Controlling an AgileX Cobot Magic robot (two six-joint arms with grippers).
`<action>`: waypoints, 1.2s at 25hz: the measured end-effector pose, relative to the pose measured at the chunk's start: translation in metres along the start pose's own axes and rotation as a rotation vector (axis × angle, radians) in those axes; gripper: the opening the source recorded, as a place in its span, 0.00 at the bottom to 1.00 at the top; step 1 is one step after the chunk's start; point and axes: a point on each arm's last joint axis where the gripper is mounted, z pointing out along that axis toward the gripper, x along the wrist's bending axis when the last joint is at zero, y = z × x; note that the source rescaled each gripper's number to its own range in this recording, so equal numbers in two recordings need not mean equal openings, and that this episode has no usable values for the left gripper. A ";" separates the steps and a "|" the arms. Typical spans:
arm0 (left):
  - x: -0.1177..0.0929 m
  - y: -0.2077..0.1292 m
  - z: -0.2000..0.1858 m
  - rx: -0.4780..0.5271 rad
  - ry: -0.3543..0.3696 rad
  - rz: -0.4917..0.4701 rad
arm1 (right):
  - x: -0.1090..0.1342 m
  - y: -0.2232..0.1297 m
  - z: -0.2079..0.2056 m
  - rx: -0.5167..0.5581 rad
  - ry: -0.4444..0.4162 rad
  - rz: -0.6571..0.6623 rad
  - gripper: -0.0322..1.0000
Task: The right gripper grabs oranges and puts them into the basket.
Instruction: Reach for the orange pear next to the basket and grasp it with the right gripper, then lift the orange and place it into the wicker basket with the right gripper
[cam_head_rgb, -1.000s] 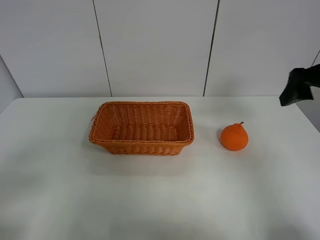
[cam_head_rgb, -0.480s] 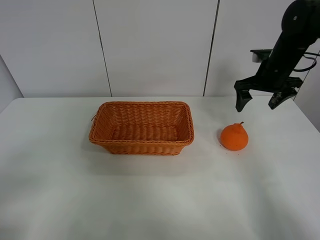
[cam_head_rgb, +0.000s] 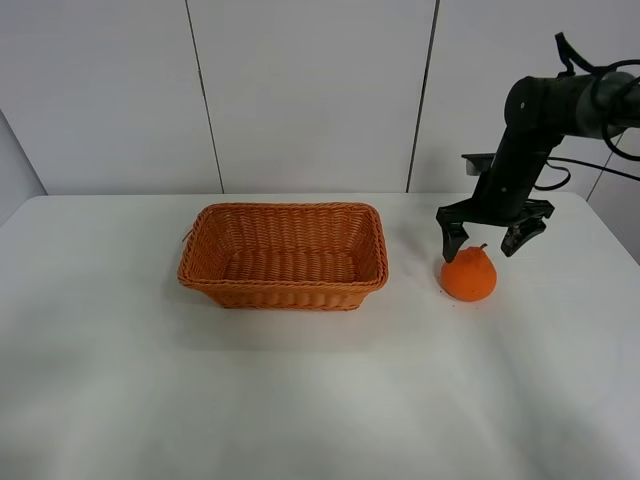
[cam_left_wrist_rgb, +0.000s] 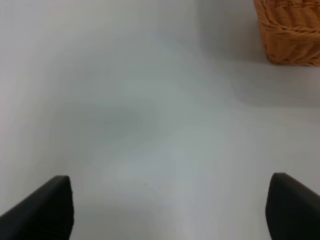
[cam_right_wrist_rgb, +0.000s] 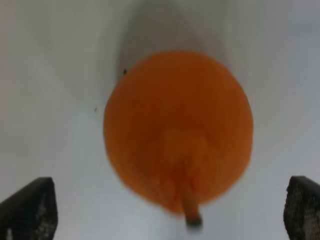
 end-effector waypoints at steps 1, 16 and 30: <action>0.000 0.000 0.000 0.000 0.000 0.000 | 0.000 0.001 0.006 0.007 0.000 0.001 1.00; 0.000 0.000 0.000 0.000 0.001 0.000 | -0.006 0.004 0.060 0.090 -0.023 -0.001 0.45; 0.000 0.000 0.000 0.000 0.001 0.000 | -0.002 0.001 -0.003 -0.013 -0.025 -0.020 0.03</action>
